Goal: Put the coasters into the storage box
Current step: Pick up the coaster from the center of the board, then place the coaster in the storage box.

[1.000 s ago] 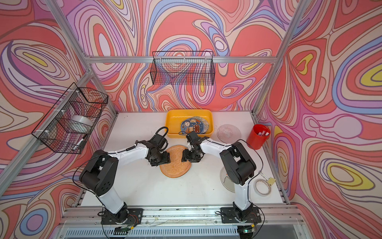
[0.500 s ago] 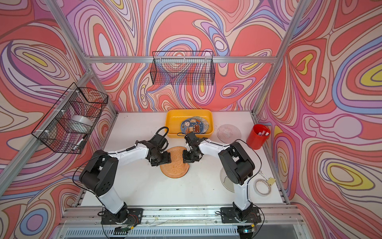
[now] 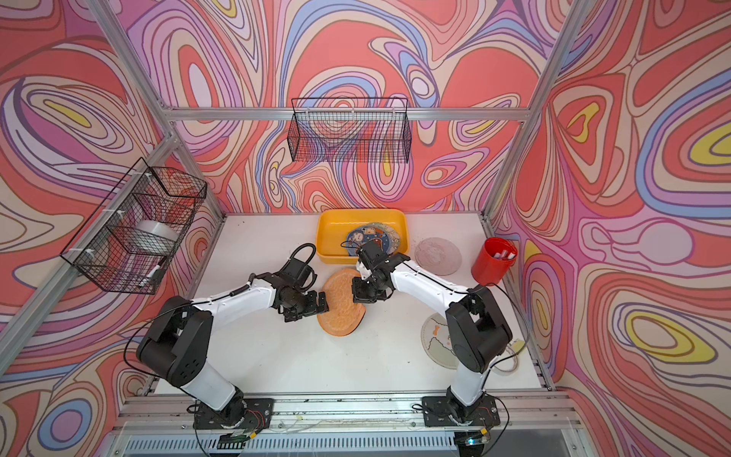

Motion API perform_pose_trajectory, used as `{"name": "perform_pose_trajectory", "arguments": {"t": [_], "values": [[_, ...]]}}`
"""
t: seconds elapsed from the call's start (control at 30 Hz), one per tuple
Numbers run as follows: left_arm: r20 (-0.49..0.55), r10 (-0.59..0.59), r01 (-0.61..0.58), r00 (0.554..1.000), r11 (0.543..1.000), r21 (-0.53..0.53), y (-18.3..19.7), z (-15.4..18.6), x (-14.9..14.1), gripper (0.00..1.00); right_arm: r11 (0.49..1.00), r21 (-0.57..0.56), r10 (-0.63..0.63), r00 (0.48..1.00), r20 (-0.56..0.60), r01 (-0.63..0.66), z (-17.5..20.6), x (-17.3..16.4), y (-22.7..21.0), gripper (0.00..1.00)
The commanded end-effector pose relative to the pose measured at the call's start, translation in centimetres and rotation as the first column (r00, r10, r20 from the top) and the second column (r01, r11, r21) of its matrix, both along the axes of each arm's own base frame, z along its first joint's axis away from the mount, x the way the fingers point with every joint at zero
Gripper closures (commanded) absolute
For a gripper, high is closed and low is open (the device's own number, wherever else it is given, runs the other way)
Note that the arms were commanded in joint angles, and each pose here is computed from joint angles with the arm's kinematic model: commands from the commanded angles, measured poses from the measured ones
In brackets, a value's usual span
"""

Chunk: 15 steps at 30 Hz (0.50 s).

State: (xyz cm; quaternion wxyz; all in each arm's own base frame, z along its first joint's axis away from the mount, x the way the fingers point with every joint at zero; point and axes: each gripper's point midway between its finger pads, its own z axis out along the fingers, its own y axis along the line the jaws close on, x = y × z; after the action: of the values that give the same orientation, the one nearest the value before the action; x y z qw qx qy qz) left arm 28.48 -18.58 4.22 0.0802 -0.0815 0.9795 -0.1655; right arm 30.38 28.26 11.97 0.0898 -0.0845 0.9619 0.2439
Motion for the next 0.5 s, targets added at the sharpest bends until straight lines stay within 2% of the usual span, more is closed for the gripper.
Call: {"name": "perform_pose_trajectory", "arguments": {"t": [0.0,0.17,0.47], "values": [[0.017,0.019,-0.019,1.0,1.0,-0.019,0.4,0.6,0.1,0.01,1.0,-0.016,0.01,0.997,0.072,-0.009,3.1,0.9,-0.1,1.0],[0.022,0.023,-0.023,0.999,0.999,-0.027,0.5,0.6,-0.1,0.0,1.0,0.003,0.023,0.983,0.181,-0.024,7.4,3.8,1.0,1.0],[0.02,0.027,-0.026,0.999,0.999,-0.044,0.3,0.2,-0.2,0.0,1.0,0.031,-0.012,0.96,0.28,0.003,9.6,12.2,2.1,1.0]]}}
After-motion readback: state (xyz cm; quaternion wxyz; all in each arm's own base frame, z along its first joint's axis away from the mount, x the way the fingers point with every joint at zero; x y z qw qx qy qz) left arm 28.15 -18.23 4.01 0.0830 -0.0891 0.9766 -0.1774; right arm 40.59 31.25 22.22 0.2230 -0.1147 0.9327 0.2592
